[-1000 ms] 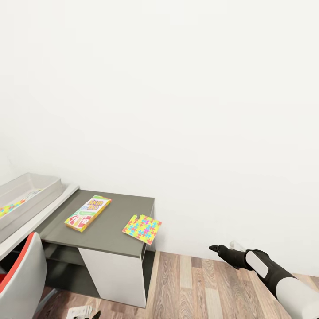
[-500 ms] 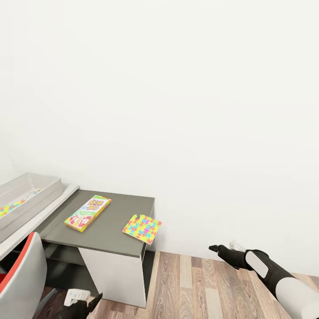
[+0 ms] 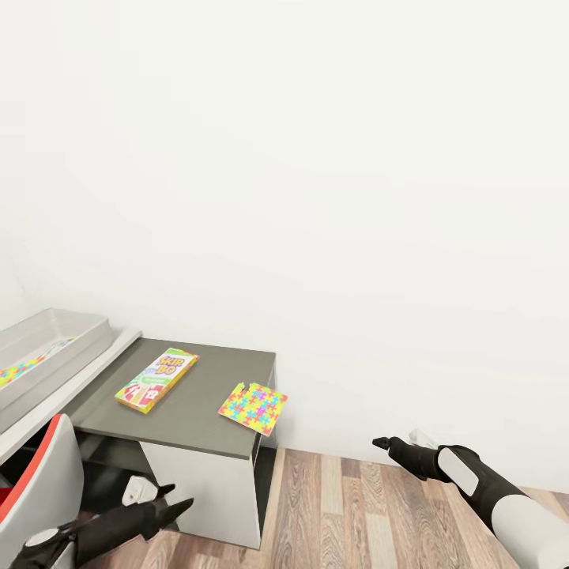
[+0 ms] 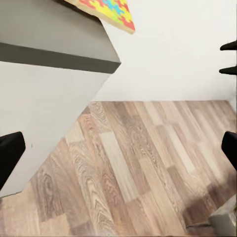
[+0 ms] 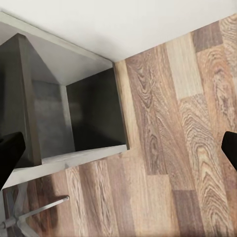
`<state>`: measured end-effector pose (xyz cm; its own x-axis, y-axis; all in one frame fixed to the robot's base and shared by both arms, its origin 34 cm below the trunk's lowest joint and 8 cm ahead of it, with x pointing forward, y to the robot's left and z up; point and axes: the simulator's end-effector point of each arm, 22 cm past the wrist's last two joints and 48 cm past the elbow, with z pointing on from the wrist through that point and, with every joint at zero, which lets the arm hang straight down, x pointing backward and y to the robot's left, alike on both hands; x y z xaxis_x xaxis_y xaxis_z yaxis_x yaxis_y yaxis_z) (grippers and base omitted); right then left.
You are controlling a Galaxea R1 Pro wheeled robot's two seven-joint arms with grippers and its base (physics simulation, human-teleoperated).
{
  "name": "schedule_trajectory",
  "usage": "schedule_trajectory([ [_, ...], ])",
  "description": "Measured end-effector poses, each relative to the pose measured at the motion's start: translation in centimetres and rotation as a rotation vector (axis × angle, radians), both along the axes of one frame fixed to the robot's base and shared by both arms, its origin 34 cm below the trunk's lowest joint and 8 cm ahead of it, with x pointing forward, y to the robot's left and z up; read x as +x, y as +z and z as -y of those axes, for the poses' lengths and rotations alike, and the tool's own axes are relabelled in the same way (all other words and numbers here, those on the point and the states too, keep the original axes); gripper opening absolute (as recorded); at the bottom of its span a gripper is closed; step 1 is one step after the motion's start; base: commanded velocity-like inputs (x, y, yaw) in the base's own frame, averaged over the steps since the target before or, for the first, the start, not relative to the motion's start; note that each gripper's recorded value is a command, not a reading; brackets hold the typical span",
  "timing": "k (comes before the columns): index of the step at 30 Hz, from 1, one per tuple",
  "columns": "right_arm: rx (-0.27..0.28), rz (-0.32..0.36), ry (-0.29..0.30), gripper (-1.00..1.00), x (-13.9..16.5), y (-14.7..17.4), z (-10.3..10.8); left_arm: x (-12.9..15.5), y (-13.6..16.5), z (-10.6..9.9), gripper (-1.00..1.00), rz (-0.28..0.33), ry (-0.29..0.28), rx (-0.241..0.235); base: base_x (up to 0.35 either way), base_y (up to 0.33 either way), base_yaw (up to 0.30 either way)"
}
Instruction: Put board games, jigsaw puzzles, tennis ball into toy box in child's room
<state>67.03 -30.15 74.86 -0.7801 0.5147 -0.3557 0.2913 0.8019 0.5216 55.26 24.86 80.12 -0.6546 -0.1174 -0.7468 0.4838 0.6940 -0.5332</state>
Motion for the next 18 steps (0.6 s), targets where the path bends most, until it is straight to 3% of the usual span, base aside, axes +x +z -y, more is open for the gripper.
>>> schedule_trajectory([
  [7, 0.001, 0.0, 0.002, 1.0, 0.0, 0.0, -0.1, 0.4, 7.0, 1.1, 1.0, -0.029, -0.083, -0.212, 0.0, 0.0, 0.0],
  [11, 0.002, 0.0, 0.003, 1.0, 0.0, 0.0, -0.3, 0.5, 9.6, 2.0, 1.0, -0.051, -0.12, -0.288, 0.0, 0.0, 0.0],
  [18, 0.003, 0.006, 0.005, 1.0, 0.1, 0.1, -0.4, 0.5, 12.6, 5.1, 1.0, -0.042, -0.177, -0.357, 0.0, 0.0, 0.0],
])
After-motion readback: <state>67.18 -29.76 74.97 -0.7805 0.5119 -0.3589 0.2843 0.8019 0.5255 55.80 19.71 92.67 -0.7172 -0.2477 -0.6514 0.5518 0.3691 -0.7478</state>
